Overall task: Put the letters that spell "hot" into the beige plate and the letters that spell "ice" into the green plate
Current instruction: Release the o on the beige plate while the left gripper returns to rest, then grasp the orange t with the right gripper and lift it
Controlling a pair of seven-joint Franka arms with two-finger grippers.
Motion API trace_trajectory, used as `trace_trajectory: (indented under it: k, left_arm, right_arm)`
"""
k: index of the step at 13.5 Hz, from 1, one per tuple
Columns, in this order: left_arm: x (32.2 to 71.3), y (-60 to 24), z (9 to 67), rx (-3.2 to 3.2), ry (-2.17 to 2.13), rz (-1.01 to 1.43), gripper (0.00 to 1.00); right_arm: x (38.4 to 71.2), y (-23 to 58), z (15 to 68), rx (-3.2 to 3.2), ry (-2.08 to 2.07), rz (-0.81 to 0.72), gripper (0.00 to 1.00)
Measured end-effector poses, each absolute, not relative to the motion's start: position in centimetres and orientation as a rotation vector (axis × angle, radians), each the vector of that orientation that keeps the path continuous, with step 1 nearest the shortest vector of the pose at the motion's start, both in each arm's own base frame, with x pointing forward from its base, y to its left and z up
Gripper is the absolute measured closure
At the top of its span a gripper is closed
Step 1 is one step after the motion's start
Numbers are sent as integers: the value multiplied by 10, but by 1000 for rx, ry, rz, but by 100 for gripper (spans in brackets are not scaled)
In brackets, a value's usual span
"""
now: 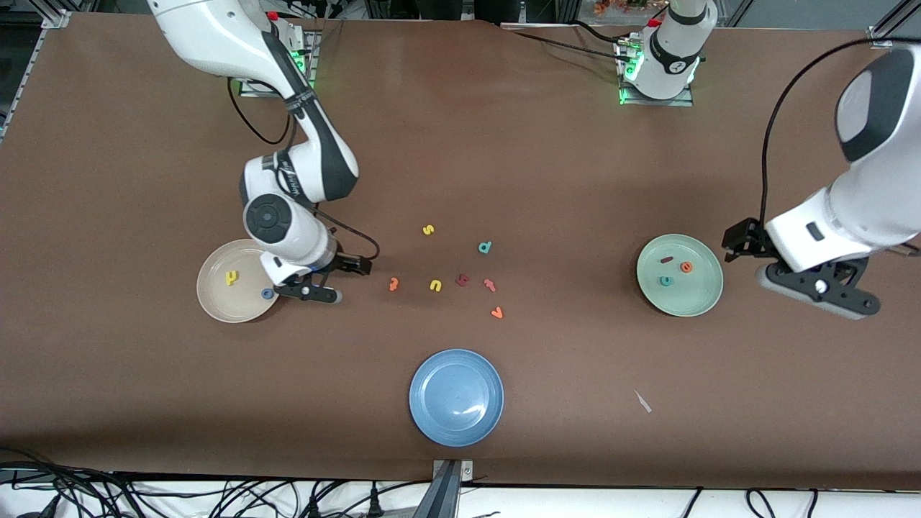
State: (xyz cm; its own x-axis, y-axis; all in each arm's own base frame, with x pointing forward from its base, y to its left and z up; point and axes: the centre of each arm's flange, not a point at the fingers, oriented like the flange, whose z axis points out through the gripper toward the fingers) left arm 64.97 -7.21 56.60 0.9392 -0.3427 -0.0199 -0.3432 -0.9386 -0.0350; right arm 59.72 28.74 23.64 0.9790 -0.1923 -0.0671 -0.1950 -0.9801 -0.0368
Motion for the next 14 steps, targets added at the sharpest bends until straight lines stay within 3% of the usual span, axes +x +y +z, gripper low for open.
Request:
trace_trajectory:
  k: [4,9,13,14]
  left_arm:
    - [624,-59,618,-3120,425,-79,0]
    - [582,-44,592,-3146,305,16,0]
    - [552,-41,586,-3146,251,47,0]
    - [550,-38,585,-3146,241,50,0]
  right_arm:
    - [599,332,204,-3085,332,88,0]
    - [603,356,190,-3084,345,73,3]
    - [602,360,187,-3087,347,75,20]
    - [602,360,186,-3087,351,76,20]
